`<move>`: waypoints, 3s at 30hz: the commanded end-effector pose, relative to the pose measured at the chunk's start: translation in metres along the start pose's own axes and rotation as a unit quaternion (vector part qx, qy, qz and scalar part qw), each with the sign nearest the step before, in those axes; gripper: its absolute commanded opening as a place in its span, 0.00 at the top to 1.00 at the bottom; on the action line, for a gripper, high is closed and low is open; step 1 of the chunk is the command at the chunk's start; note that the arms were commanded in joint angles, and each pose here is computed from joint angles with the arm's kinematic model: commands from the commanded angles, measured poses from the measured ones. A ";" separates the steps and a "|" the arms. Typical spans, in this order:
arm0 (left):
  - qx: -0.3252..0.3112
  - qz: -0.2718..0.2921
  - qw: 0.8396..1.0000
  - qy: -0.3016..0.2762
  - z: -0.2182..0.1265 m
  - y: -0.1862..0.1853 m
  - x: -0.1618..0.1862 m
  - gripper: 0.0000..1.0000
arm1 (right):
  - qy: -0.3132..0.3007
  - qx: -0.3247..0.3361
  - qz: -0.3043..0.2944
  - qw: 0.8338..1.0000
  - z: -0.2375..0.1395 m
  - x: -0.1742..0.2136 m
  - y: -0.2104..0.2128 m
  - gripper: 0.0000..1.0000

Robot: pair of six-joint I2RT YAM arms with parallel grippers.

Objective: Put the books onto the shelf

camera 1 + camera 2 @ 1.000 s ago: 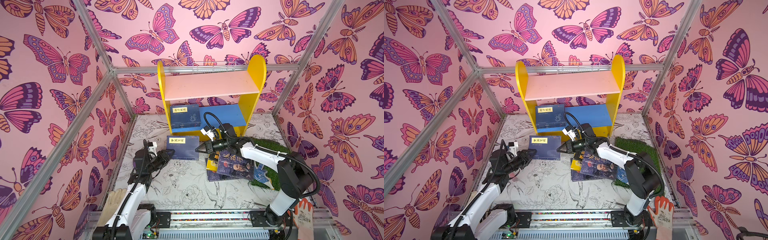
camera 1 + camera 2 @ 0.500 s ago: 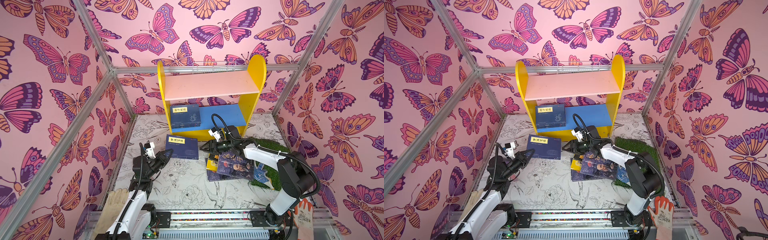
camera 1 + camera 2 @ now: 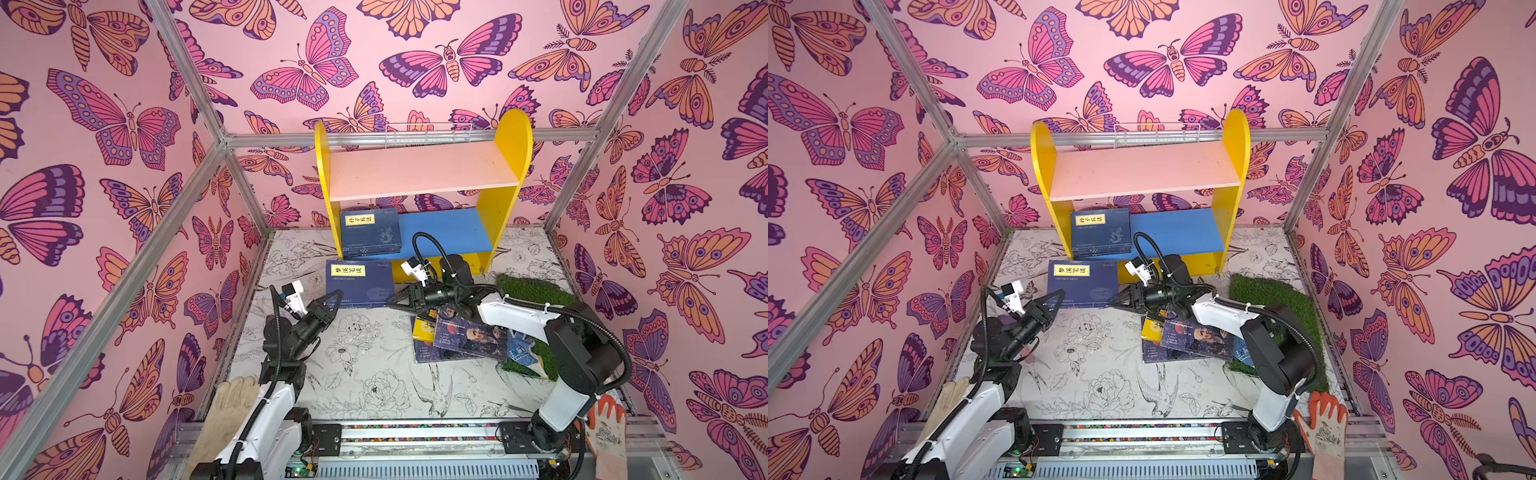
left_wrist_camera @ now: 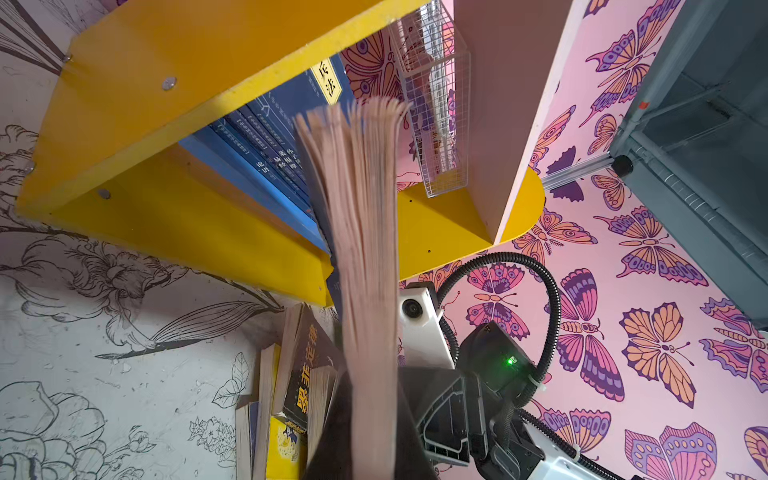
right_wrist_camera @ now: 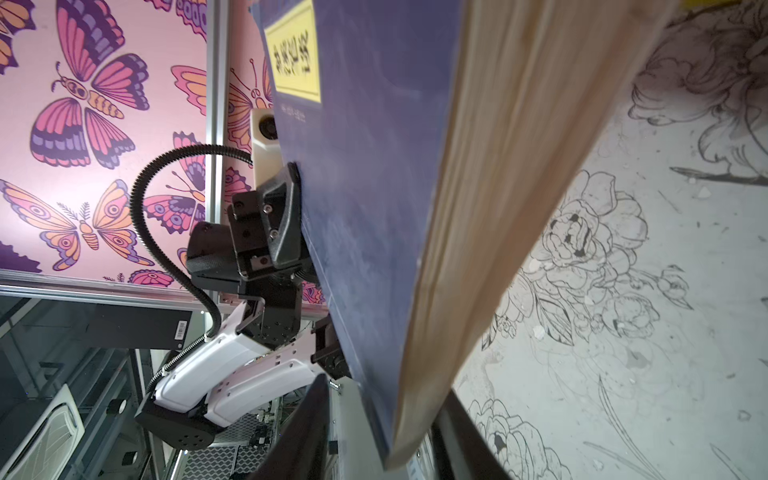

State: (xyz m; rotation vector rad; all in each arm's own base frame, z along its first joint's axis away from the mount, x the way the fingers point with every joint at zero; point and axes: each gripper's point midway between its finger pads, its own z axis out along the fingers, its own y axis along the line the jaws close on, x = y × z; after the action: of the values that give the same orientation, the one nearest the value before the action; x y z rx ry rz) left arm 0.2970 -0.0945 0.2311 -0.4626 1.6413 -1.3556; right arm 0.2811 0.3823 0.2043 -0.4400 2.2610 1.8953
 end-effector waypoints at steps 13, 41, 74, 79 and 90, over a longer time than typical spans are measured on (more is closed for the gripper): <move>-0.075 -0.019 0.997 -0.005 -0.012 0.043 0.015 0.47 | -0.100 -0.034 -0.095 0.990 -0.019 -0.041 0.069 1.00; -0.284 -0.079 0.956 0.010 -0.050 0.128 0.043 0.43 | -0.165 0.025 -0.133 0.977 -0.080 -0.182 0.043 1.00; -0.295 -0.078 0.952 0.020 -0.054 0.131 0.047 0.42 | -0.111 0.109 -0.063 0.986 -0.035 -0.217 -0.033 0.79; -0.296 -0.080 0.952 0.019 -0.054 0.132 0.047 0.42 | -0.131 0.171 -0.087 0.973 -0.043 -0.219 -0.035 0.62; -0.298 -0.082 0.951 0.021 -0.053 0.132 0.047 0.42 | -0.144 0.281 -0.132 0.939 -0.057 -0.225 -0.034 0.43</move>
State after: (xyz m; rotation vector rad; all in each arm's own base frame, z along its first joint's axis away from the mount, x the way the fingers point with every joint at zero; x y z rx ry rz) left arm 0.2661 -0.0557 0.0912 -0.9452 2.0597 -0.9528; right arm 0.5005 0.3630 0.2328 -0.3134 2.2981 1.2131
